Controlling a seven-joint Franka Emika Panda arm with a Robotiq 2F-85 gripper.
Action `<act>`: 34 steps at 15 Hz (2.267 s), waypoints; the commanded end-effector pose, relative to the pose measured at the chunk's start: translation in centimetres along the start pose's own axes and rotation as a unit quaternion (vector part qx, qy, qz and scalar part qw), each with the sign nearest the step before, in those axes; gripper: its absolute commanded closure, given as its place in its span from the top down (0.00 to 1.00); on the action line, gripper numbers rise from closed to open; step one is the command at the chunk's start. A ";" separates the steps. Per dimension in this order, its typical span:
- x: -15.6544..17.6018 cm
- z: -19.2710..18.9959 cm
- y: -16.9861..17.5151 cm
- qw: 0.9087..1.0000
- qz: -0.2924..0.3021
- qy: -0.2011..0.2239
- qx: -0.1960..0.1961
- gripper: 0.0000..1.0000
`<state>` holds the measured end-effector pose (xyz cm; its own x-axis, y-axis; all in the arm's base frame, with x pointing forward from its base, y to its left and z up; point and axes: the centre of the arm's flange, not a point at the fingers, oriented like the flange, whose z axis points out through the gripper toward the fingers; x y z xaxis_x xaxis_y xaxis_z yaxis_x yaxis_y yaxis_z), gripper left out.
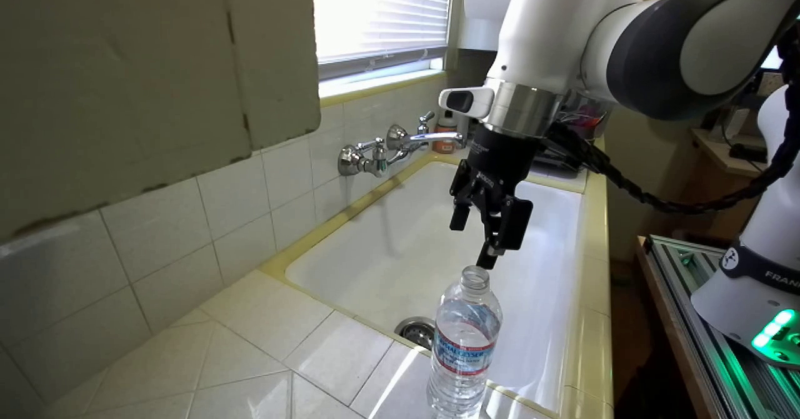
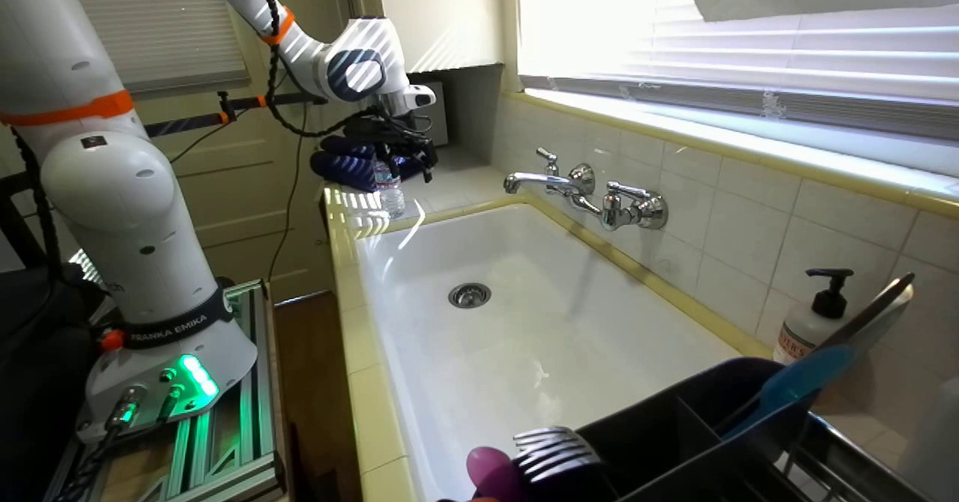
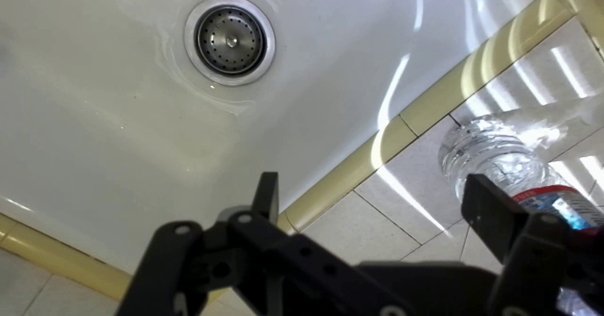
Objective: Pour out the water from the bottle
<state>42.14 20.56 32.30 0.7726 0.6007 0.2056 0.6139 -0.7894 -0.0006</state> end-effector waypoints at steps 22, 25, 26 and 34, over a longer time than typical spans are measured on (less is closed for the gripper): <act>0.6 1.4 -2.4 0.999 0.017 -0.047 0.010 1.00; 0.3 1.4 -2.4 0.998 -0.013 -0.052 0.018 1.00; 0.2 1.5 -2.3 0.998 -0.027 -0.051 0.023 1.00; 0.0 1.7 -1.6 0.988 -0.133 -0.057 0.062 1.00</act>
<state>41.34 22.73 30.35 0.6435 0.7556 0.1223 0.7638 -0.6443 -0.0385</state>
